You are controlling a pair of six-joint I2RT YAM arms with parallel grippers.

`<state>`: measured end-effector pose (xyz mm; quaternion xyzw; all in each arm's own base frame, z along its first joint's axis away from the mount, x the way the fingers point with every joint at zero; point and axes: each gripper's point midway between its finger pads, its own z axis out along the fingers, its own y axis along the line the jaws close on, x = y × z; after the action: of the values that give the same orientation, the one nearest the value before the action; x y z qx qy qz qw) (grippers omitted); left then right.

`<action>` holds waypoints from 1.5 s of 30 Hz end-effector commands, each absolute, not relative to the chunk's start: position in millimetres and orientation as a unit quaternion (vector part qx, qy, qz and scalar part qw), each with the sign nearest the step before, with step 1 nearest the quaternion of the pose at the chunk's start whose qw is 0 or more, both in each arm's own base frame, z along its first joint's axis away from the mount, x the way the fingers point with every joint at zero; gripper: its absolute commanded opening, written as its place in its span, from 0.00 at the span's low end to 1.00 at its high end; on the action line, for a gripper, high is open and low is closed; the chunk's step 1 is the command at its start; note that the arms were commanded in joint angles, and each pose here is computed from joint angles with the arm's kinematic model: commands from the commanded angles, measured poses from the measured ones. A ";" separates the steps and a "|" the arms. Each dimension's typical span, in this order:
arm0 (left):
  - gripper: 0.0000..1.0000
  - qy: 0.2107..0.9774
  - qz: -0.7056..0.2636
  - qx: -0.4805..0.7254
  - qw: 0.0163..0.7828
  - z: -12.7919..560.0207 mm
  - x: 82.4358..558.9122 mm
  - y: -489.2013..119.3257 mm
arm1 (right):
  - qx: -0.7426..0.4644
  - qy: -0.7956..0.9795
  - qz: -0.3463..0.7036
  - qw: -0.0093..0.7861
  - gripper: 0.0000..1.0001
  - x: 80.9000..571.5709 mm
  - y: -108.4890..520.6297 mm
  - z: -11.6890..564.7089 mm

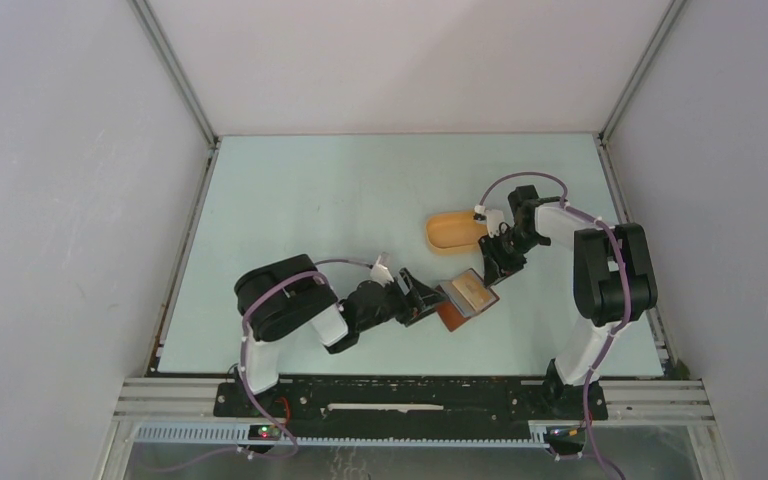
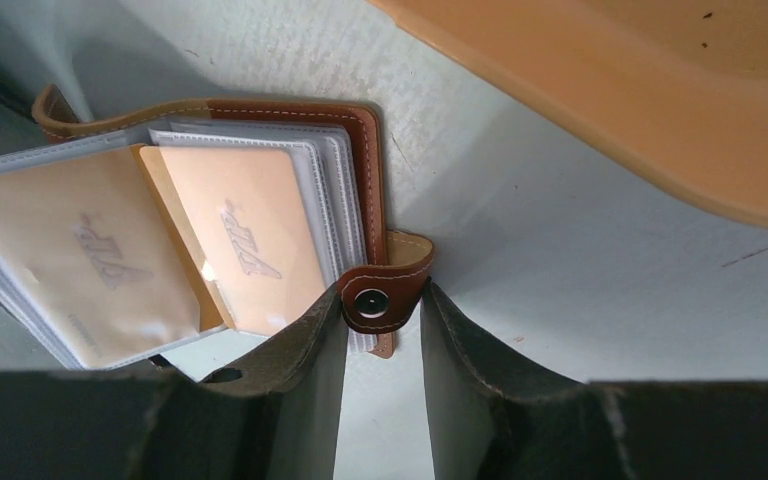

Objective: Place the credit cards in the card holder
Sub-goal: Close the card holder at the center of the board.

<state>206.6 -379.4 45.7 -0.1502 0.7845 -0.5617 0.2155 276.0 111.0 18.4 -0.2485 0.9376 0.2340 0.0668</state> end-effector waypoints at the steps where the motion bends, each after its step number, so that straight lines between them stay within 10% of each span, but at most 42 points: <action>1: 0.77 0.756 -0.594 -0.128 0.243 58.1 208.4 -384.0 | -0.253 0.929 0.264 0.050 0.40 267.2 124.3 23.7; 45: 0.88 0.677 -0.663 -0.066 0.313 134.1 205.8 -396.6 | -0.249 0.931 0.262 0.054 0.40 269.3 123.2 24.9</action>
<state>203.3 -391.0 105.7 -0.0841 0.7108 -0.6390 0.2818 273.7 112.0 19.0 -0.2472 0.9370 0.2386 0.0627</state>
